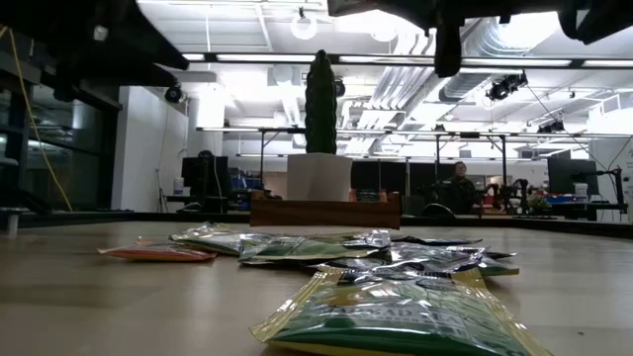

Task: Pick & Place Tea
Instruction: Put the orange tea bag into the right section of the wooden organizer

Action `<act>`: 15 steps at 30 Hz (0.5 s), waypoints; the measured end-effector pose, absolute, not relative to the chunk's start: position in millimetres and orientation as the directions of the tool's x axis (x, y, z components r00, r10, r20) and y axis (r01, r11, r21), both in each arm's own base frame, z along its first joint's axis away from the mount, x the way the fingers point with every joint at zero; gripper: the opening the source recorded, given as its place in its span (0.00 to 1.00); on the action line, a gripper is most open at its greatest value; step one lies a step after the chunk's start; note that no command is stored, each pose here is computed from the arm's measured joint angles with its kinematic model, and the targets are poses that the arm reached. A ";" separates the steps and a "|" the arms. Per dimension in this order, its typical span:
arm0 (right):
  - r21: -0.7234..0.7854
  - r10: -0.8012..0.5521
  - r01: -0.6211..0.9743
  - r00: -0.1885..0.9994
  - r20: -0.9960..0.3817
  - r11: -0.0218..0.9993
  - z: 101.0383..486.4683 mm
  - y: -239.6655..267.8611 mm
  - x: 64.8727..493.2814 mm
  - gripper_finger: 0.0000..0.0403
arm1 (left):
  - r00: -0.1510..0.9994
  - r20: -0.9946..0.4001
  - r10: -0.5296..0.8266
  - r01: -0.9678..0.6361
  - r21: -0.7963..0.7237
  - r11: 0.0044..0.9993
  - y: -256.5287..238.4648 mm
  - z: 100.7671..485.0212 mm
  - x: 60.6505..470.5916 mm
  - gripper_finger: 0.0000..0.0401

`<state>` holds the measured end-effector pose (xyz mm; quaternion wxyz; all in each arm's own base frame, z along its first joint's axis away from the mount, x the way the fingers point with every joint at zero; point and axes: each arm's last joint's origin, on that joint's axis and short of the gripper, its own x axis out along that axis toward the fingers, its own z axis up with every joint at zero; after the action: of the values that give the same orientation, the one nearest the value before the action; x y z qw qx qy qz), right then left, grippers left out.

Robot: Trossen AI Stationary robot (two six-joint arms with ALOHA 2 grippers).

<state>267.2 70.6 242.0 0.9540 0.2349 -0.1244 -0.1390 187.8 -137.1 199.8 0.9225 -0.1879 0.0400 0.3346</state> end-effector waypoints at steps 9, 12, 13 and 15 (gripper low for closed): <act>0.449 -0.295 0.168 0.927 0.230 0.878 247.3 57.4 270.5 0.01 | 0.858 -0.088 0.506 -0.502 -0.350 0.791 -112.8 242.7 236.8 0.40; 0.443 -0.267 0.136 0.931 0.248 0.886 248.7 53.9 271.5 0.01 | 0.874 0.015 0.485 -0.455 -0.324 0.829 -97.2 260.0 247.3 0.40; 0.442 -0.259 0.127 0.932 0.253 0.888 249.0 53.5 271.6 0.01 | 0.865 0.025 0.501 -0.466 -0.329 0.821 -92.1 261.6 249.3 0.40; 0.445 -0.238 0.103 0.935 0.261 0.890 249.7 53.3 271.8 0.01 | 0.858 0.021 0.513 -0.480 -0.321 0.816 -82.9 260.8 253.1 0.40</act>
<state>271.8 53.3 249.7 0.9594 0.2172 -0.1562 -0.0889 253.1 -82.9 260.8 0.9515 -0.1541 -0.0532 0.2611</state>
